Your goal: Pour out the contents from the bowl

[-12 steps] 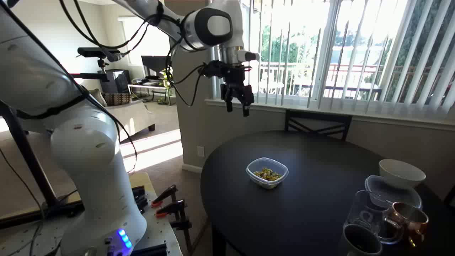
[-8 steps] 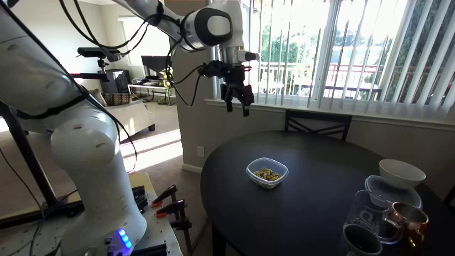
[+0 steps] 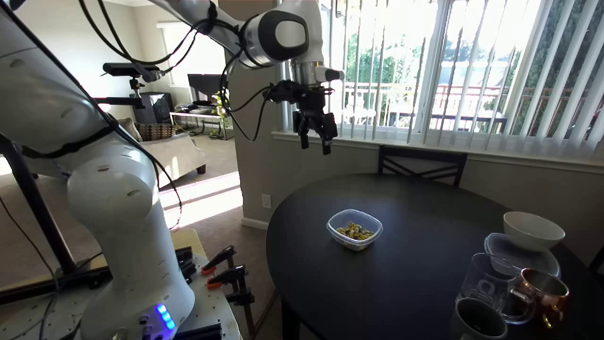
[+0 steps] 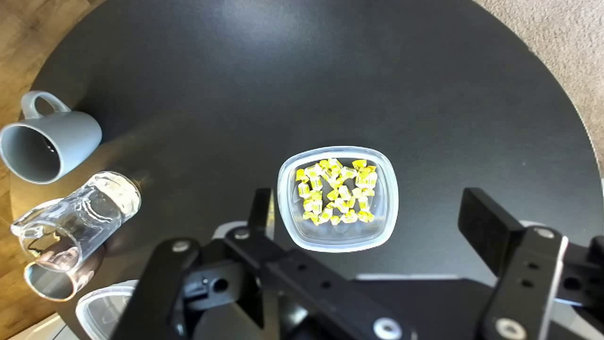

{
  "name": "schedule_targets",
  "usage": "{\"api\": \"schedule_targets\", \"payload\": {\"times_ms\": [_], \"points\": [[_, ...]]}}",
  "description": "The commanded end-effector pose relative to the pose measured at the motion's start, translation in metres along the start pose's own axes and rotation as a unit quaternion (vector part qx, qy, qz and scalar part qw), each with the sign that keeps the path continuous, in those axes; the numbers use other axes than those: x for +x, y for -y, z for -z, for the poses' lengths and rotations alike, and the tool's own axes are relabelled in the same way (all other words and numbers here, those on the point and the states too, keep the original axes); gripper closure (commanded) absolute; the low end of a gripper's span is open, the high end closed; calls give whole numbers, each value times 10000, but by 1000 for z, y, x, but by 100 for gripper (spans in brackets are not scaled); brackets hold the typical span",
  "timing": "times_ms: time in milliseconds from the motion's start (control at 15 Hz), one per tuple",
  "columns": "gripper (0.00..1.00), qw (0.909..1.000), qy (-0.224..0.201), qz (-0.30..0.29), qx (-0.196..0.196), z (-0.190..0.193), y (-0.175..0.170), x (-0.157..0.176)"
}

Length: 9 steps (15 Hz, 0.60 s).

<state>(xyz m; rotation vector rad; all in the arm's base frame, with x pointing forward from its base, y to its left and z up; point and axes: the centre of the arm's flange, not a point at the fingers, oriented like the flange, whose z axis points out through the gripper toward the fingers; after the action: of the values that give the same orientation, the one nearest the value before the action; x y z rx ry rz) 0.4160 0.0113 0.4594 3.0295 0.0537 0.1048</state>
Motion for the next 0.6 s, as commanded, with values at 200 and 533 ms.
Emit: {"api": "schedule_targets", "payload": {"times_ms": [200,533], "points": [[0,9992,97,51,-378,25,16,79],[0,9938,548,-947,-195,53,27,152]]}}
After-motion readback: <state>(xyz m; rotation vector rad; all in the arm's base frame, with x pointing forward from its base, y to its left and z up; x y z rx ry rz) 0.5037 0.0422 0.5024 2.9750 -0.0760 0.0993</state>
